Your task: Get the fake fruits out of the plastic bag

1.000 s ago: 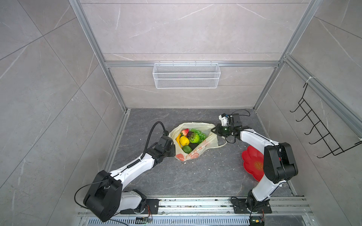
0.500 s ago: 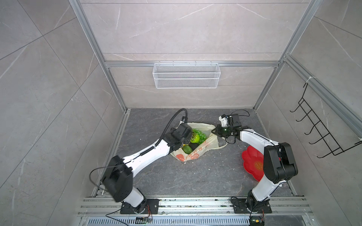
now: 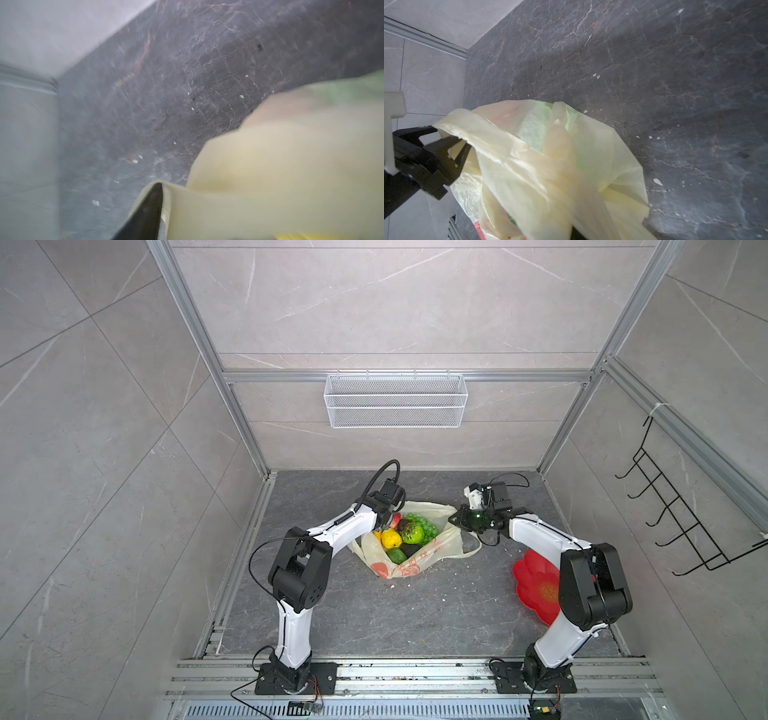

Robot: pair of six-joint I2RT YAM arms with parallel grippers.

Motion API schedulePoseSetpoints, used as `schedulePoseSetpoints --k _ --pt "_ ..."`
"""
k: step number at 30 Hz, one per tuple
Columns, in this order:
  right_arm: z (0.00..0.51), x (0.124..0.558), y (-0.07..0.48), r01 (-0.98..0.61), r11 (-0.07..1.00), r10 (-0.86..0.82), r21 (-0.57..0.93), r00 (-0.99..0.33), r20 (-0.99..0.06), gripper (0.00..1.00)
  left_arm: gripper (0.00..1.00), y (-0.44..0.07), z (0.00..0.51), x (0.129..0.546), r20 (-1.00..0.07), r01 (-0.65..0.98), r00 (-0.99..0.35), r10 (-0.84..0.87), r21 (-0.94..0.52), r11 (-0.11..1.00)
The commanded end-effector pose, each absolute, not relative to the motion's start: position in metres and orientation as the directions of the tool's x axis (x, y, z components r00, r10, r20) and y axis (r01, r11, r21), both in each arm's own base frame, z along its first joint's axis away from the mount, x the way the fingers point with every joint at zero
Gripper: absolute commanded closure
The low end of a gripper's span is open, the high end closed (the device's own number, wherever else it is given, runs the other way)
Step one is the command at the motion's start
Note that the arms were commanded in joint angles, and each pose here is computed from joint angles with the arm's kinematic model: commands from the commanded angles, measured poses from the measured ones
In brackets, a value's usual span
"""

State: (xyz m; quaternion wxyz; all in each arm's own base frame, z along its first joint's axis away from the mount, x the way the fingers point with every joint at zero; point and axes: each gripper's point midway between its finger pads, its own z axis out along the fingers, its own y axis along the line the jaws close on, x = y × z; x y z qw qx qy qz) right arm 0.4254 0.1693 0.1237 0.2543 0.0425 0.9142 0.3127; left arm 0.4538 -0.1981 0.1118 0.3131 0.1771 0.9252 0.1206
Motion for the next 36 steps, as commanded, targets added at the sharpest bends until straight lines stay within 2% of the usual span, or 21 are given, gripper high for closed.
schedulePoseSetpoints --k 1,2,3,8,12,16,18,22,26,31,34,36 --pt "0.127 0.426 0.163 -0.091 0.829 0.216 0.551 -0.858 -0.467 1.0 0.87 -0.188 0.099 0.457 -0.536 0.258 -0.789 0.298 0.15 0.954" --pt "0.126 0.428 0.16 -0.084 0.834 0.221 0.546 -0.855 -0.469 1.0 0.96 -0.182 0.099 0.459 -0.551 0.243 -0.794 0.256 0.098 0.965" --pt "0.125 0.43 0.157 -0.076 0.835 0.229 0.545 -0.853 -0.469 1.0 1.0 -0.177 0.099 0.46 -0.565 0.23 -0.797 0.214 0.043 0.972" --pt "0.119 0.445 0.147 -0.035 0.805 0.289 0.592 -0.849 -0.443 1.0 1.0 -0.14 0.104 0.465 -0.593 0.098 -0.8 -0.094 -0.284 0.954" --pt "0.124 0.456 0.162 -0.061 0.77 0.295 0.635 -0.849 -0.439 1.0 1.0 -0.154 0.105 0.466 -0.557 0.121 -0.823 -0.117 -0.372 0.92" --pt "0.127 0.466 0.178 -0.096 0.802 0.241 0.589 -0.851 -0.467 0.98 1.0 -0.172 0.112 0.47 -0.534 0.137 -0.832 -0.149 -0.459 0.878" --pt "0.129 0.473 0.182 -0.1 0.816 0.227 0.569 -0.85 -0.475 0.88 1.0 -0.174 0.112 0.471 -0.526 0.131 -0.838 -0.145 -0.452 0.882" --pt "0.135 0.485 0.172 -0.066 0.866 0.218 0.495 -0.843 -0.493 0.54 1.0 -0.171 0.111 0.468 -0.509 0.1 -0.846 -0.158 -0.443 0.891" --pt "0.155 0.472 0.158 -0.033 0.925 0.195 0.38 -0.814 -0.547 0.34 1.0 -0.176 0.108 0.456 -0.497 0.103 -0.855 -0.151 -0.447 0.889" --pt "0.172 0.432 0.148 0.035 0.968 0.184 0.248 -0.77 -0.611 0.19 1.0 -0.183 0.101 0.441 -0.485 0.098 -0.864 -0.136 -0.426 0.899" --pt "0.169 0.41 0.153 0.068 0.969 0.207 0.239 -0.754 -0.623 0.16 1.0 -0.185 0.1 0.435 -0.489 0.097 -0.863 -0.131 -0.414 0.905" --pt "0.161 0.4 0.163 0.067 0.956 0.235 0.285 -0.757 -0.61 0.15 1.0 -0.186 0.101 0.433 -0.493 0.097 -0.86 -0.129 -0.408 0.908"
